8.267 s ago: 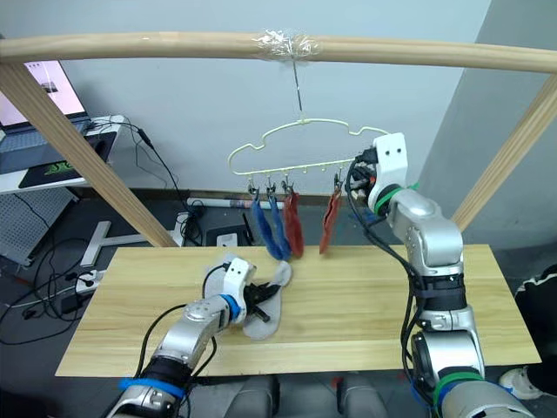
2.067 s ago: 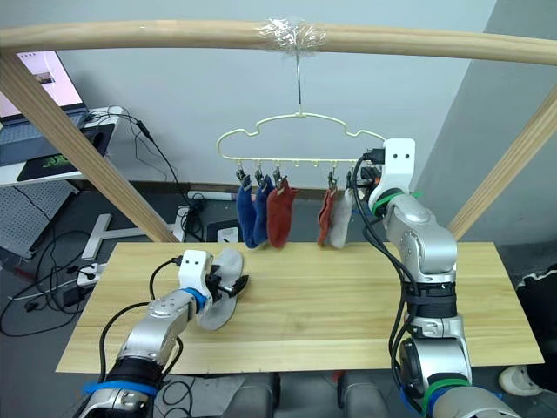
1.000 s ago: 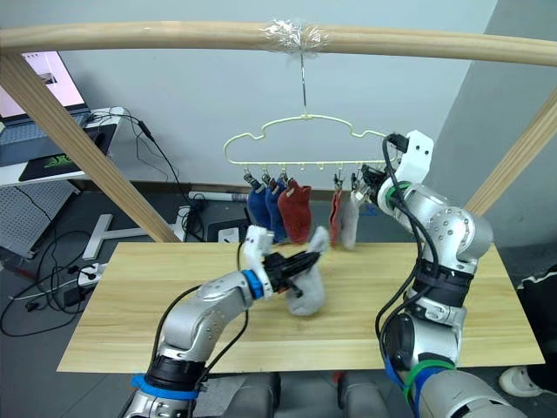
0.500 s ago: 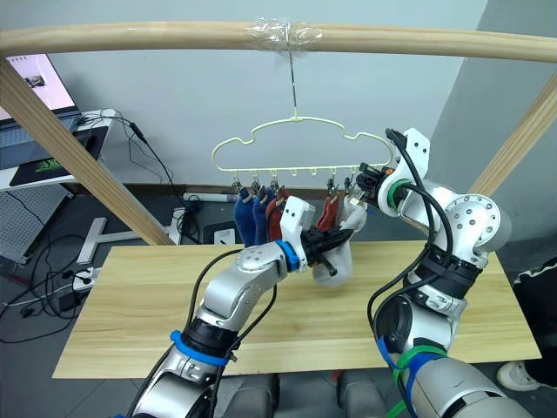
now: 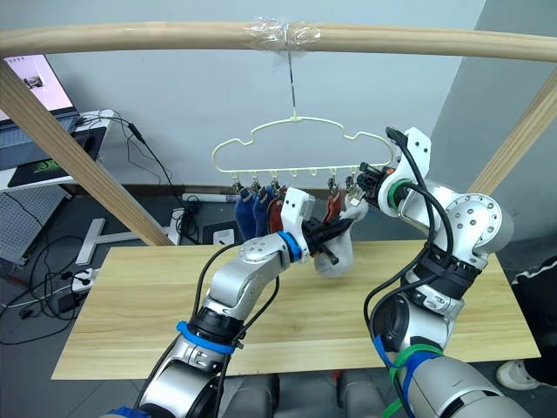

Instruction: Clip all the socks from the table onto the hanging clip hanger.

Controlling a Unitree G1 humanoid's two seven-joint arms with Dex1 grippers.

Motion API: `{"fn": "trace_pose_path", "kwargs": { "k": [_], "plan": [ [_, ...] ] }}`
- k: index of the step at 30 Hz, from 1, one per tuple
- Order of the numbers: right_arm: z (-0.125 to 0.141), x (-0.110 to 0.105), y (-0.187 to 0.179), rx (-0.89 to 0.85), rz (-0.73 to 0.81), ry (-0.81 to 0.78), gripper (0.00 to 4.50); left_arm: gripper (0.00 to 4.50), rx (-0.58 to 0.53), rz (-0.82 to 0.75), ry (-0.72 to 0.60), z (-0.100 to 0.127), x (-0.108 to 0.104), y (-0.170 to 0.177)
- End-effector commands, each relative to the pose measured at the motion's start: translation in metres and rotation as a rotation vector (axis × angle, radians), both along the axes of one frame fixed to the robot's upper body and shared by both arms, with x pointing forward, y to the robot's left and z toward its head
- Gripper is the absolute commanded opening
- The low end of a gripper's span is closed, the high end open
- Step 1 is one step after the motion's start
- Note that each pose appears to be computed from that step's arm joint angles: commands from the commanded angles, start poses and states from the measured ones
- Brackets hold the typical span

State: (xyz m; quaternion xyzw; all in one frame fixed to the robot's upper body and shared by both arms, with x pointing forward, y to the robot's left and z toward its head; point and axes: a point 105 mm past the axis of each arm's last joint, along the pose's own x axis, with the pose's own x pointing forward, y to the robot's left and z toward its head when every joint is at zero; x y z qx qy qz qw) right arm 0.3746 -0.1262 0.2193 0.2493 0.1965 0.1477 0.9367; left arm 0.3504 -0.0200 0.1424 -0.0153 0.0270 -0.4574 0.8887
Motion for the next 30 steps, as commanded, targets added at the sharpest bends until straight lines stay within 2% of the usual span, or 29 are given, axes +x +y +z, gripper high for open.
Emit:
{"fn": "trace_pose_path", "kwargs": {
  "k": [1, 6, 9, 10, 14, 16, 21, 25, 27, 30],
  "plan": [
    [0.011, -0.002, -0.001, 0.018, 0.015, -0.042, 1.68, 0.00, -0.033, -0.035, -0.050, 0.016, -0.005, -0.006],
    [0.020, -0.003, -0.005, 0.019, 0.025, -0.081, 3.44, 0.00, -0.054, -0.069, -0.038, 0.019, -0.012, -0.012],
    [0.028, -0.012, -0.017, -0.035, 0.044, -0.155, 4.47, 0.00, -0.118, -0.085, 0.019, 0.021, -0.013, -0.020],
    [0.030, -0.015, -0.021, -0.054, 0.046, -0.177, 4.47, 0.00, -0.139, -0.094, 0.039, 0.021, -0.014, -0.022],
    [0.029, -0.031, -0.030, -0.119, 0.056, -0.240, 4.50, 1.10, -0.202, -0.135, 0.127, 0.018, -0.018, -0.032],
    [0.023, -0.041, -0.034, -0.163, 0.051, -0.256, 4.50, 1.71, -0.193, -0.137, 0.150, 0.010, -0.017, -0.031],
    [-0.001, -0.061, -0.045, -0.237, 0.032, -0.240, 4.50, 3.26, -0.092, -0.133, 0.177, -0.024, -0.013, -0.003],
    [-0.019, -0.074, -0.059, -0.316, 0.014, -0.219, 4.50, 4.46, 0.086, -0.104, 0.167, -0.054, -0.004, 0.046],
    [-0.028, -0.079, -0.065, -0.376, 0.018, -0.209, 4.50, 4.48, 0.123, -0.082, 0.158, -0.055, 0.002, 0.069],
    [-0.041, -0.091, -0.073, -0.396, 0.037, -0.214, 4.50, 4.48, 0.200, -0.026, 0.077, -0.036, 0.016, 0.127]
  ]
}}
